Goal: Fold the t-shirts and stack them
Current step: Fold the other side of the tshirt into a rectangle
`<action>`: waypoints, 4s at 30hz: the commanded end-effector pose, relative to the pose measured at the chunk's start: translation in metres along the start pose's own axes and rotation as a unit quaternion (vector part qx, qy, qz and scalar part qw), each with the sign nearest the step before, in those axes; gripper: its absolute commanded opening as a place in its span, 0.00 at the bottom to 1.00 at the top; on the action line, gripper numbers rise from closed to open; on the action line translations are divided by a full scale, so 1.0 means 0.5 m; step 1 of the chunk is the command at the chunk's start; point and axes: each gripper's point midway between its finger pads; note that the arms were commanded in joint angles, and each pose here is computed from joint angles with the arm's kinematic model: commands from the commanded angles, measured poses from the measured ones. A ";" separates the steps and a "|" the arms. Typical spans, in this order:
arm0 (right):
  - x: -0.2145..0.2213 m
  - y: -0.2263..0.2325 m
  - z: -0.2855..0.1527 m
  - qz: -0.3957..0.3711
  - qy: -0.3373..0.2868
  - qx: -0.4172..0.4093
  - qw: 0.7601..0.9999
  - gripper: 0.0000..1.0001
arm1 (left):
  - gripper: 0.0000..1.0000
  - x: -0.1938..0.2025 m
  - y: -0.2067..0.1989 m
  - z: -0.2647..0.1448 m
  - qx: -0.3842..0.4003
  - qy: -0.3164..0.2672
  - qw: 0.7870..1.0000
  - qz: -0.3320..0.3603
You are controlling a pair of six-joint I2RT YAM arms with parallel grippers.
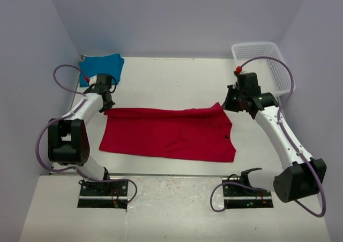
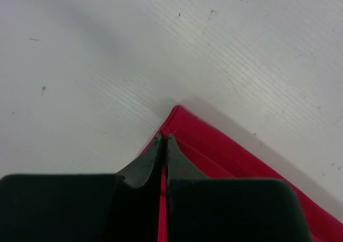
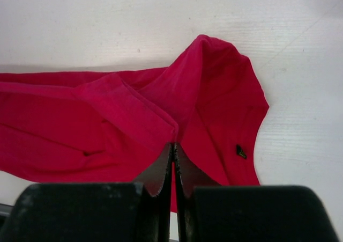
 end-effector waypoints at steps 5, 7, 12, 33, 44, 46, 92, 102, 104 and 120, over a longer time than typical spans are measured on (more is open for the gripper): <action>0.059 -0.017 -0.009 0.009 0.008 -0.013 1.000 0.00 | 0.00 0.027 0.015 -0.020 -0.018 -0.008 1.000 -0.008; 0.071 -0.020 -0.012 0.008 0.010 -0.014 1.000 0.00 | 0.00 0.041 0.017 -0.017 -0.020 -0.001 1.000 -0.007; 0.103 -0.032 -0.018 0.014 0.015 -0.011 1.000 0.00 | 0.00 0.067 0.018 -0.014 -0.021 0.008 1.000 -0.006; 0.188 -0.074 -0.051 0.059 0.012 0.001 0.998 0.00 | 0.00 0.118 0.037 -0.026 -0.022 0.013 1.000 -0.011; 0.217 -0.085 -0.075 0.079 0.021 0.004 0.997 0.00 | 0.00 0.122 0.031 -0.049 -0.032 0.017 0.999 -0.010; 0.225 -0.083 -0.078 0.082 0.026 -0.001 0.996 0.00 | 0.00 0.126 0.031 -0.050 -0.035 0.018 0.999 -0.010; 0.196 0.131 0.202 -0.043 0.125 0.012 0.991 0.00 | 0.00 0.034 -0.058 0.014 -0.033 0.015 0.999 -0.008; 0.192 0.135 0.205 -0.043 0.124 0.006 0.991 0.00 | 0.00 0.042 -0.045 0.003 -0.031 0.019 0.999 -0.023; 0.202 0.127 0.213 -0.040 0.131 0.012 0.990 0.00 | 0.00 0.044 -0.042 -0.005 -0.027 0.016 0.999 -0.026; 0.297 0.271 0.257 -0.115 0.221 -0.082 0.965 0.00 | 0.00 0.076 -0.068 -0.024 0.017 0.016 1.000 -0.006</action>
Point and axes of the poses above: each gripper's point midway between its finger pads, its own z axis out along the fingers, its own y axis along the line the jaws close on, x = y × z, and after that the axes turned 15 degrees about z, right-handed
